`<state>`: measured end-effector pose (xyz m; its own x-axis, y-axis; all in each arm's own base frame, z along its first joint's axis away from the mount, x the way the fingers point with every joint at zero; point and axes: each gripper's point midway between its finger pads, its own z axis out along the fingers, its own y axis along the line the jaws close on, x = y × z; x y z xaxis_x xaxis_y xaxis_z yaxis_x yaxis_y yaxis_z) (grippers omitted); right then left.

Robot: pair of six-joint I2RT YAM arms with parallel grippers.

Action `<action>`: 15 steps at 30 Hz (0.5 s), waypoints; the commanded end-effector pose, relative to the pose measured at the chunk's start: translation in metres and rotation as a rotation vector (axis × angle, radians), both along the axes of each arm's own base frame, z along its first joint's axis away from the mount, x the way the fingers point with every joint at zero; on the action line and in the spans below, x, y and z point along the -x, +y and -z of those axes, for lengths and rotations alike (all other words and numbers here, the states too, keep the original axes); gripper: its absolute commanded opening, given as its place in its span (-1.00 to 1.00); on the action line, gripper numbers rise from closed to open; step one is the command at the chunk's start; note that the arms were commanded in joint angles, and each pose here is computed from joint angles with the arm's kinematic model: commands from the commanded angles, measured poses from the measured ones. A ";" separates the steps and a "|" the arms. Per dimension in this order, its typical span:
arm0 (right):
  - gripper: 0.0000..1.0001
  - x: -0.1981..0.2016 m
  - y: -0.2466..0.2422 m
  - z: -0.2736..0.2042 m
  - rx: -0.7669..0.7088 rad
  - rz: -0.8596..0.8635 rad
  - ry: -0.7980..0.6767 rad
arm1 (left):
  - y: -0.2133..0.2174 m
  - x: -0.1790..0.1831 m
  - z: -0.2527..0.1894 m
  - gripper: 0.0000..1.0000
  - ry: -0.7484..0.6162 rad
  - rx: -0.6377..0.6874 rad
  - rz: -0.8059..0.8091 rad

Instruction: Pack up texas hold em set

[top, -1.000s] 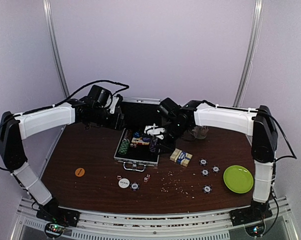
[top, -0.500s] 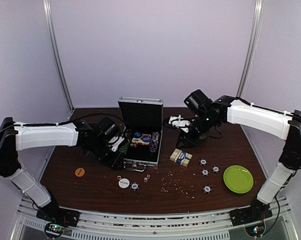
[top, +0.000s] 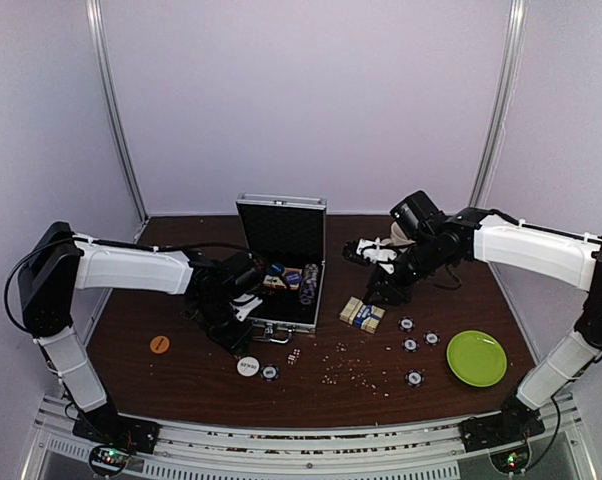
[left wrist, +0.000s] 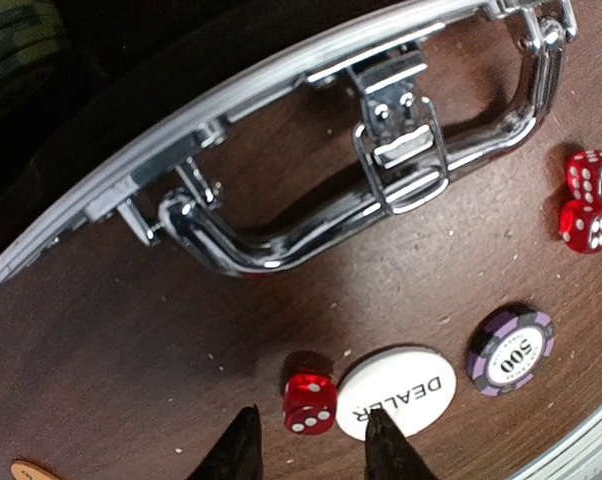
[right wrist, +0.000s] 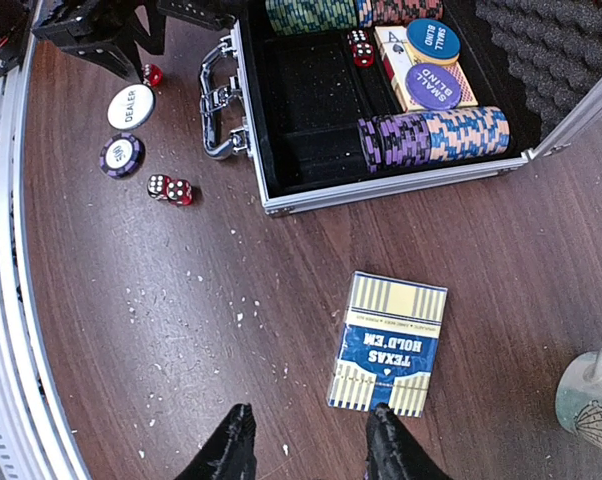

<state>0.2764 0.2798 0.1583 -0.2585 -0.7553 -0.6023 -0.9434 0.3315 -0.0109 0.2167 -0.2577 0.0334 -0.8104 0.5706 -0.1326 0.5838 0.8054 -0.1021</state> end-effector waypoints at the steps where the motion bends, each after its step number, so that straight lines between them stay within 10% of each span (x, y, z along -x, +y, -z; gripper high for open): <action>1: -0.24 -0.003 0.003 -0.003 -0.023 -0.012 -0.007 | -0.016 -0.009 -0.003 -0.27 -0.012 0.029 0.048; 15: -0.24 -0.006 0.001 0.001 -0.017 -0.006 -0.001 | 0.000 -0.011 -0.001 -0.34 -0.021 -0.057 0.049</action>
<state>0.2795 0.2789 0.1592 -0.2582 -0.7499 -0.6091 -0.9424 0.3342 -0.0119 0.2255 -0.2640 0.0242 -0.7872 0.6070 -0.1093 0.6156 0.7842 -0.0786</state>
